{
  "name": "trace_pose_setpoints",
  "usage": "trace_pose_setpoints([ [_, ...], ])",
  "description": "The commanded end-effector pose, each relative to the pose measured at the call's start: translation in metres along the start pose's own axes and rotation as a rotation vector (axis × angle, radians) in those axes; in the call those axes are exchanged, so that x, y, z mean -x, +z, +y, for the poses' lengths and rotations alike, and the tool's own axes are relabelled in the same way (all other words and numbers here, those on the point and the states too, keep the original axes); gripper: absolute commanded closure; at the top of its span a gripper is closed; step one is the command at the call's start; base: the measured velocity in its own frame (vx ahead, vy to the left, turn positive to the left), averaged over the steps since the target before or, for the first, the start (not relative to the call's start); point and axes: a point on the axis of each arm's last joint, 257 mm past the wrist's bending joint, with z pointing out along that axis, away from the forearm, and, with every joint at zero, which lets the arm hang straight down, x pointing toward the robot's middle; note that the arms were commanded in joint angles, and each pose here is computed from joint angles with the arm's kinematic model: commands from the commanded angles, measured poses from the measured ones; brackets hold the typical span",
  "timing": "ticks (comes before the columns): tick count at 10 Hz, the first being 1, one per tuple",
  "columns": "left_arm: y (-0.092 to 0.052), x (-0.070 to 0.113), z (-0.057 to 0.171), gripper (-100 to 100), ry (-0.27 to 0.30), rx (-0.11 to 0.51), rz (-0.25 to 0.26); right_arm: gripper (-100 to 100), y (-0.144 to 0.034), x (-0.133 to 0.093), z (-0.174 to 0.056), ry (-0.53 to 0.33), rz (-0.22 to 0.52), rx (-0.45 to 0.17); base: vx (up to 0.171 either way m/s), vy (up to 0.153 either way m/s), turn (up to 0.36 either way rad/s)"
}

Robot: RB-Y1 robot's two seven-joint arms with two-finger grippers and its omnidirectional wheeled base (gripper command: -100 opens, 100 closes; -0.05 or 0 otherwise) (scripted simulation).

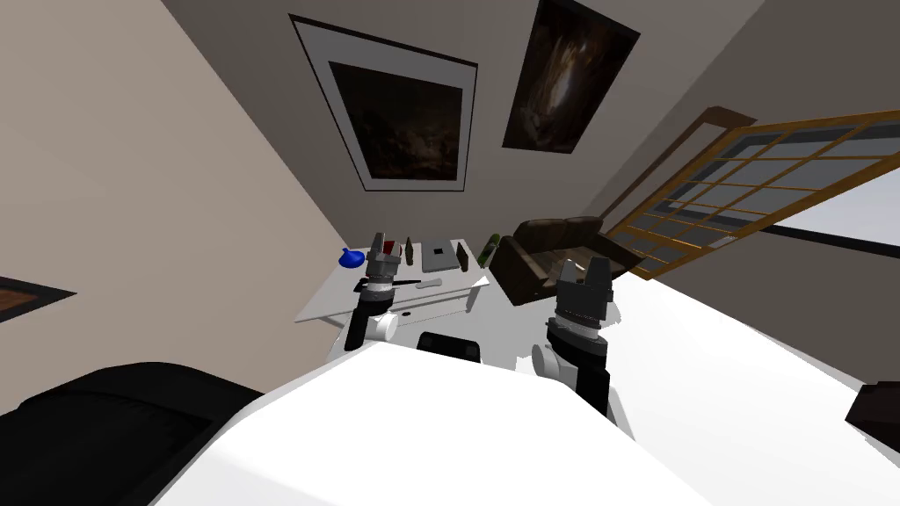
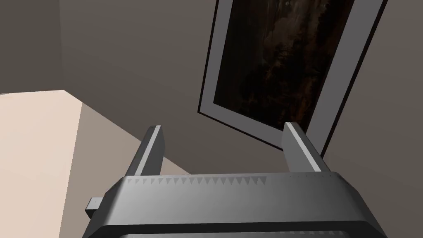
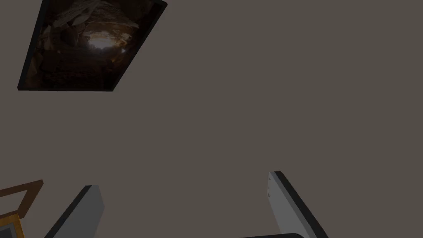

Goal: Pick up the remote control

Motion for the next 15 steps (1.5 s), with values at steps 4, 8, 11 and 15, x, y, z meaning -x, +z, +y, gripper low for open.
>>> trace_pose_setpoints([
  [4,0.004,-0.005,0.048,-100,-0.002,0.132,0.053,0,0.0,0.0,0.0,0.0,0.0,0.0,-0.005,-0.018,-0.068],
  [8,0.008,-0.006,0.088,-100,-0.015,0.236,0.067,0,0.0,0.0,0.0,0.0,0.0,0.0,-0.006,-0.021,-0.07],
  [11,0.008,-0.006,0.109,-100,-0.02,0.302,0.067,0,0.0,0.0,0.0,0.0,0.0,0.0,-0.003,-0.019,-0.046],
  [15,0.008,-0.007,0.144,-100,-0.031,0.404,0.067,0,0.0,0.0,0.0,0.0,0.0,0.0,-0.001,-0.021,-0.061],
])
